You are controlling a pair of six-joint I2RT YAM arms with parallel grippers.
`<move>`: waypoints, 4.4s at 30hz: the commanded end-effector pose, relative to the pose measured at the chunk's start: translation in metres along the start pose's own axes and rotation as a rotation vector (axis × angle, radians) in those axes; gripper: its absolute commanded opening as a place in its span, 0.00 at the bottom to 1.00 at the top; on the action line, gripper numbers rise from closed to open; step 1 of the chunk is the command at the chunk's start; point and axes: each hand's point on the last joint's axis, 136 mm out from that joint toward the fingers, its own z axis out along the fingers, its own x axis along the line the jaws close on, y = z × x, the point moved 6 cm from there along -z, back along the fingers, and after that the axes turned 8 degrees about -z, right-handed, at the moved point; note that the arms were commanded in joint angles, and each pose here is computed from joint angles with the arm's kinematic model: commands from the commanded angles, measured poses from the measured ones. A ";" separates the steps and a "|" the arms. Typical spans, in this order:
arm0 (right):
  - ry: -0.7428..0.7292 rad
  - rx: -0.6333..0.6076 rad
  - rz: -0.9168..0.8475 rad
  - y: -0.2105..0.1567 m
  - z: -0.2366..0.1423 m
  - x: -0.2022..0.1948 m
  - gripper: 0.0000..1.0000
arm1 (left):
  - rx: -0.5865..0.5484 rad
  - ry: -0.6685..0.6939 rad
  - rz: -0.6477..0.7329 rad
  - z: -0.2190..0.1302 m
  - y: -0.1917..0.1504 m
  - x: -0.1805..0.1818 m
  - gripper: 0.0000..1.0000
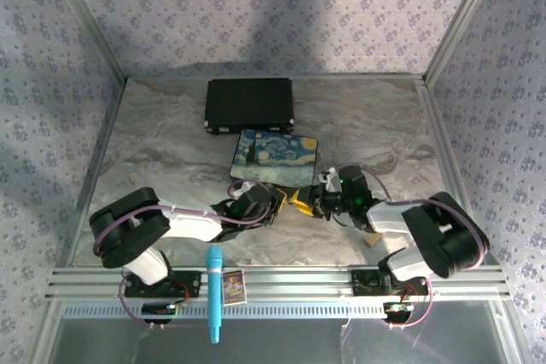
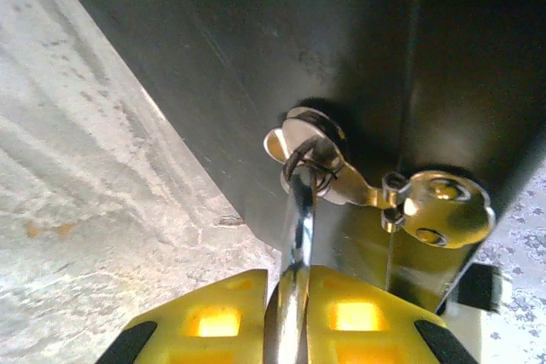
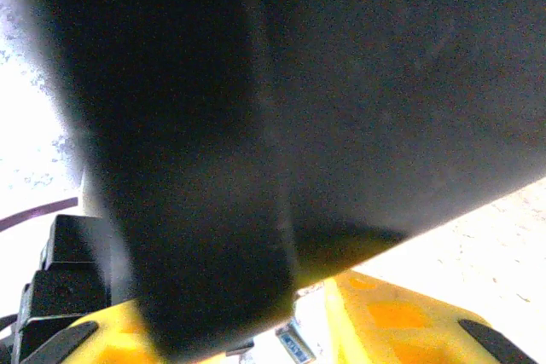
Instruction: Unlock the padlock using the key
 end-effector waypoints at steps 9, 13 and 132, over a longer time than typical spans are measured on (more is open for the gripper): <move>-0.166 0.021 -0.087 -0.023 -0.006 -0.010 0.17 | -0.030 0.089 -0.002 0.000 0.007 0.009 0.00; -0.130 -0.011 -0.129 -0.013 0.000 0.006 0.15 | -0.013 0.083 0.006 -0.001 0.001 0.009 0.00; -0.338 0.013 -1.087 -0.020 0.022 0.024 0.00 | 0.110 -0.016 0.079 -0.024 -0.017 0.006 0.00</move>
